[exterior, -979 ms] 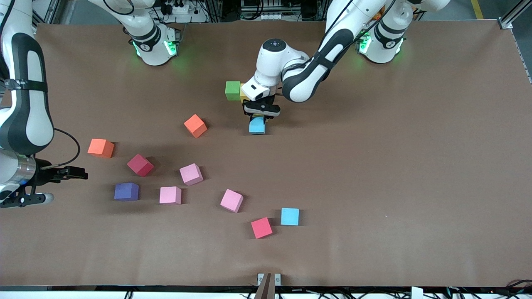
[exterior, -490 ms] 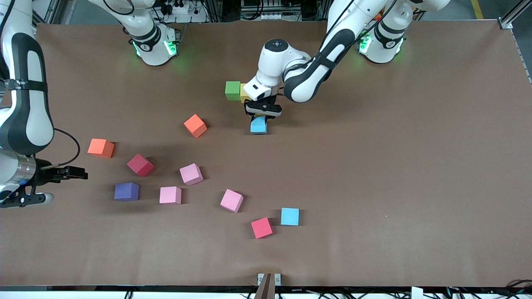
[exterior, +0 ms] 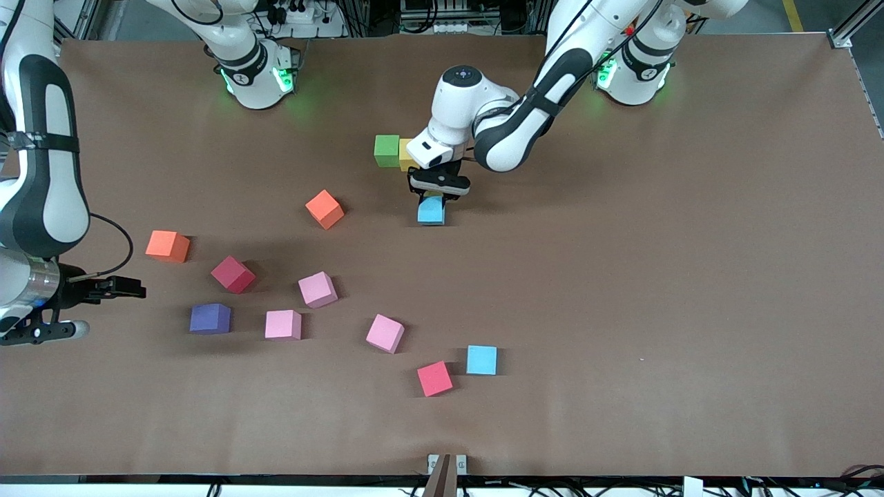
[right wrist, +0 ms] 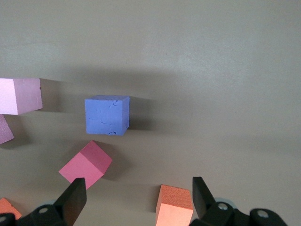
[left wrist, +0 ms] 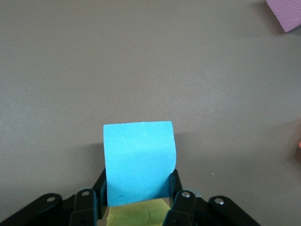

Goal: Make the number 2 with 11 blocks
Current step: 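Lower the cyan cube toward the table beside the yellow cube, then set the cyan cube down against the yellow cube with the left gripper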

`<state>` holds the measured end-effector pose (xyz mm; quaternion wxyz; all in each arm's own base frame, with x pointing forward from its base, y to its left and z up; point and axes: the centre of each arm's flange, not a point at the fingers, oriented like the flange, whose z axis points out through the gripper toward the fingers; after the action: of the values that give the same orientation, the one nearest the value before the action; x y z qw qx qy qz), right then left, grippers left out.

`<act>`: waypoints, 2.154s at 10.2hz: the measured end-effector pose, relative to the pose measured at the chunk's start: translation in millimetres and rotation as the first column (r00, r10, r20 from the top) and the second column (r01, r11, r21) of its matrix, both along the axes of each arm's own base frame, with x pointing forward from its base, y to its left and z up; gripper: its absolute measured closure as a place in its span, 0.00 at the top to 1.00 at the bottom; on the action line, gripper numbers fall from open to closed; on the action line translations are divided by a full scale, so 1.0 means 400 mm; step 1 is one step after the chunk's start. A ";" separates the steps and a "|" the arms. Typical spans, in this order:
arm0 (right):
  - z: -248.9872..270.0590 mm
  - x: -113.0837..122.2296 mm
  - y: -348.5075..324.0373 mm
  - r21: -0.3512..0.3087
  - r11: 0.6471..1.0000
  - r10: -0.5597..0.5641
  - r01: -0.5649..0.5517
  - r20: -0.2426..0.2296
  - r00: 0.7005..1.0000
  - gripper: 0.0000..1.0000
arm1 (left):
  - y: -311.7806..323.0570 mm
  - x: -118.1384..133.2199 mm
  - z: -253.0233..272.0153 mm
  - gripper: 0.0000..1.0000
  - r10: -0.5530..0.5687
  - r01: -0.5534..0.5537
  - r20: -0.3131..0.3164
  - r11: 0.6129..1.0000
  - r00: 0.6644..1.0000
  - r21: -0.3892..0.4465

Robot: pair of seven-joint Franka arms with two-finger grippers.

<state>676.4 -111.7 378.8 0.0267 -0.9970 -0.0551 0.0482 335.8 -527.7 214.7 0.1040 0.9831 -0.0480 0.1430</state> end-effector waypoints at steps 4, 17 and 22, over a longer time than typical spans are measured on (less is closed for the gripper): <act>0.000 0.000 0.000 0.000 1.000 0.000 0.000 0.000 1.000 1.00 | 0.001 -0.002 -0.002 0.52 0.005 -0.005 -0.003 1.000 1.000 -0.002; 0.000 0.000 0.000 0.000 1.000 0.000 0.000 0.000 1.000 1.00 | 0.000 -0.002 -0.001 1.00 0.039 -0.040 -0.012 0.999 0.999 -0.015; 0.000 0.000 0.000 0.000 1.000 0.000 0.000 0.000 1.000 1.00 | 0.000 -0.010 -0.002 1.00 -0.027 0.027 0.038 1.000 0.999 -0.001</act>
<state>676.4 -111.7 378.8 0.0267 -0.9970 -0.0553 0.0482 331.7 -527.7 213.9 0.1059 0.9793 -0.0631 0.1604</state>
